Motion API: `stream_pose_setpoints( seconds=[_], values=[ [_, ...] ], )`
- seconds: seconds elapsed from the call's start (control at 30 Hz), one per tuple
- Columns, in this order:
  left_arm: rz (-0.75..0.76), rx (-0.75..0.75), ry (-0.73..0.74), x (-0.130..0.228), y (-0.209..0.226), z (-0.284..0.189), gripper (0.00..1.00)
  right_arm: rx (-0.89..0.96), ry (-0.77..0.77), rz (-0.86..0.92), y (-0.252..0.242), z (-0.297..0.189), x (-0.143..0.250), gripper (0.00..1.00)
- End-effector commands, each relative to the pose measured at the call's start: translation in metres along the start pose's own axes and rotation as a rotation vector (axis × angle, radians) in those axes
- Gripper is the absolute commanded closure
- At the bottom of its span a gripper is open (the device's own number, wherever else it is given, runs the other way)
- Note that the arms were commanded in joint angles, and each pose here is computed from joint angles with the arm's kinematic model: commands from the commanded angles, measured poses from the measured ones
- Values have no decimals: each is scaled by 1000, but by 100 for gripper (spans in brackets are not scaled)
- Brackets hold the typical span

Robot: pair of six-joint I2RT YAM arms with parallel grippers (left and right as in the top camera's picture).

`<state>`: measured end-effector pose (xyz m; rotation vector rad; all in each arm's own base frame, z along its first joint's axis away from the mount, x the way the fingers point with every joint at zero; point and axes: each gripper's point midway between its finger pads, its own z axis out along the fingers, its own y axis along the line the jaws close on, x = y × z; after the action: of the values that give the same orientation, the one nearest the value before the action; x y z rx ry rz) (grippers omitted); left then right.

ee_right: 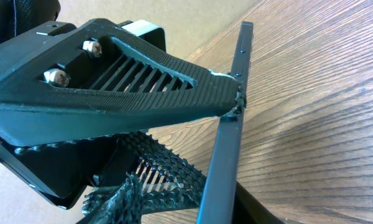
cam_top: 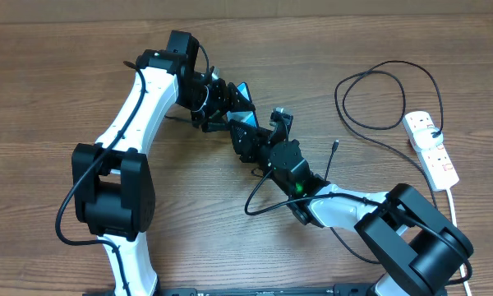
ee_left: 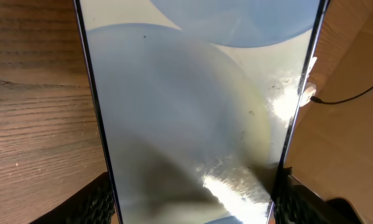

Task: Plug charger to phone and switch on socket

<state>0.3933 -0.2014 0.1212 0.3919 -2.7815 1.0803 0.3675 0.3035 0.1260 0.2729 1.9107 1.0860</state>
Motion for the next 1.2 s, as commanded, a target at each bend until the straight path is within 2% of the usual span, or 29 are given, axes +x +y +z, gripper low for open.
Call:
stream_pose_setpoints(
  seconds=[0.0,0.5,0.83,1.1,1.17],
  values=[
    [16,24,-1,-1,-12,-1,60,-32,-1,7,10,3,-1,64],
    [15,20,-2,-1,-11,-1,60,-43,14,7,12,3,1,72],
    [12,19,1,0,-11,-1,58,-43,15,6,12,3,1,75],
    [6,15,7,2,-10,-1,45,-47,20,6,13,3,2,75],
    [6,15,7,2,-10,-1,38,-48,19,6,13,3,2,75]
  ],
)
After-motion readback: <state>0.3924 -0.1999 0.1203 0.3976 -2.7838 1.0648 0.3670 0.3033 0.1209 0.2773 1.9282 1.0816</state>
